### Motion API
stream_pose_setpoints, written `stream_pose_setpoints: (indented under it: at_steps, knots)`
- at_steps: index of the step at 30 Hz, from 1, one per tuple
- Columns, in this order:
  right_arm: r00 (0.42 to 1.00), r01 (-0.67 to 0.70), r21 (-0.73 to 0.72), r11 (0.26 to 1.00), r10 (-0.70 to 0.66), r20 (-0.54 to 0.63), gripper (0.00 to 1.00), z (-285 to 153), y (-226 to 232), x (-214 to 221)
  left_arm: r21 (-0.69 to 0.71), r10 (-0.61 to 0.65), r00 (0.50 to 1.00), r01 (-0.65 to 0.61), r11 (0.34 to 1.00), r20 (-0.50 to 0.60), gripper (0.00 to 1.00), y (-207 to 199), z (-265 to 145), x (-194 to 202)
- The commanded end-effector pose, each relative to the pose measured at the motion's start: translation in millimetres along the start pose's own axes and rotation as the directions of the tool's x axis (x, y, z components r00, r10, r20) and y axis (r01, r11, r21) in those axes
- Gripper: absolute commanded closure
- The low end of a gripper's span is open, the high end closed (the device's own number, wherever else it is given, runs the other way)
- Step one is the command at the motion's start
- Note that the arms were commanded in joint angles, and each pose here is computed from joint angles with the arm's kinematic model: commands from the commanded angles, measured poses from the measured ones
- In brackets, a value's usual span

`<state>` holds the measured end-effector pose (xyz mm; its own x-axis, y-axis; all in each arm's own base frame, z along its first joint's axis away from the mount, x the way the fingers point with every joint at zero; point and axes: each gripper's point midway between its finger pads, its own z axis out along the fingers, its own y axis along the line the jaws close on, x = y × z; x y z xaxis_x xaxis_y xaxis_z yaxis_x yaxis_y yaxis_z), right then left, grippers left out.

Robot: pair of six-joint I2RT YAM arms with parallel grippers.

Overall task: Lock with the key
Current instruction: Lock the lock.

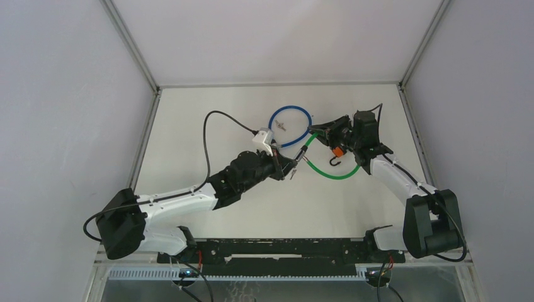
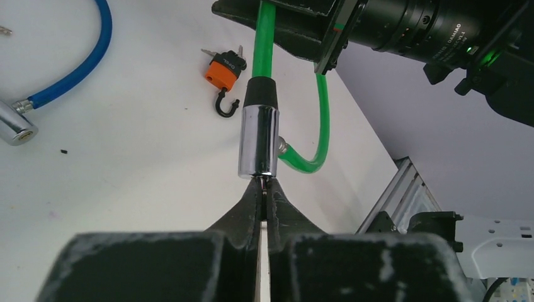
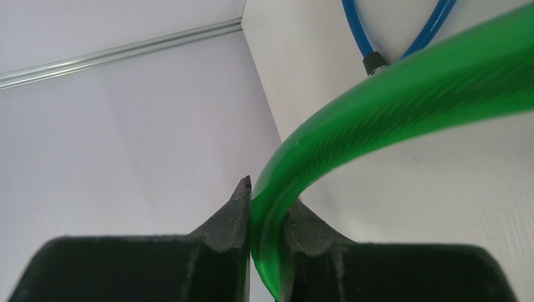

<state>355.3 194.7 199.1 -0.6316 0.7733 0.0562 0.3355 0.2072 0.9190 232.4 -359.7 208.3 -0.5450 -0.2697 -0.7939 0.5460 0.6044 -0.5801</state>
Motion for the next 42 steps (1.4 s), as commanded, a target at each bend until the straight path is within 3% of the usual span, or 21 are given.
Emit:
stream_pose_setpoints:
  at_steps: [1,3,5,10,15,19,25,31,42]
  knots:
    - [0.999,0.035,-0.11,0.993,-0.034,0.008,1.0,-9.4,44.2,1.7,-0.007,0.037,0.998,-0.037,0.999,0.049,0.96,-11.7,1.4,-22.7]
    - [1.0,0.032,-0.106,0.994,-0.031,0.005,1.0,-8.5,43.0,1.8,-0.014,0.053,0.998,-0.053,0.999,0.039,0.77,-11.0,-0.2,-22.2]
    - [1.0,0.028,-0.105,0.994,-0.028,0.006,1.0,-7.8,42.5,1.1,-0.014,0.058,0.998,-0.058,0.998,0.039,0.66,-10.7,-3.2,-22.5]
    - [1.0,0.024,-0.11,0.994,-0.023,0.009,1.0,-6.8,43.6,0.2,-0.012,0.054,0.998,-0.054,0.998,0.028,0.63,-8.2,-7.3,-17.1]
    - [1.0,0.023,-0.11,0.994,-0.022,0.004,1.0,-5.9,43.6,2.0,-0.014,0.041,0.999,-0.04,0.999,0.036,0.73,-6.9,-7.7,-16.5]
    - [1.0,0.025,-0.11,0.994,-0.025,0.001,1.0,-5.1,44.0,4.7,-0.041,0.047,0.998,-0.045,0.998,0.052,0.99,-2.9,-6.9,-20.6]
    - [1.0,0.008,-0.079,0.997,-0.006,0.026,1.0,-5.3,38.2,2.2,-0.1,0.126,0.991,-0.122,0.988,0.034,1.0,3.9,-7.8,-20.1]
    - [0.999,-0.003,-0.036,0.999,0.005,0.05,1.0,-7.7,33.9,-1.5,-0.173,0.296,0.955,-0.293,0.94,-0.008,1.0,6.0,-11.1,-17.6]
    - [0.998,-0.027,-0.035,0.999,0.029,0.047,1.0,-9.5,34.4,-3.0,-0.257,0.584,0.808,-0.584,0.77,-0.085,1.0,-1.9,-9.7,-7.0]
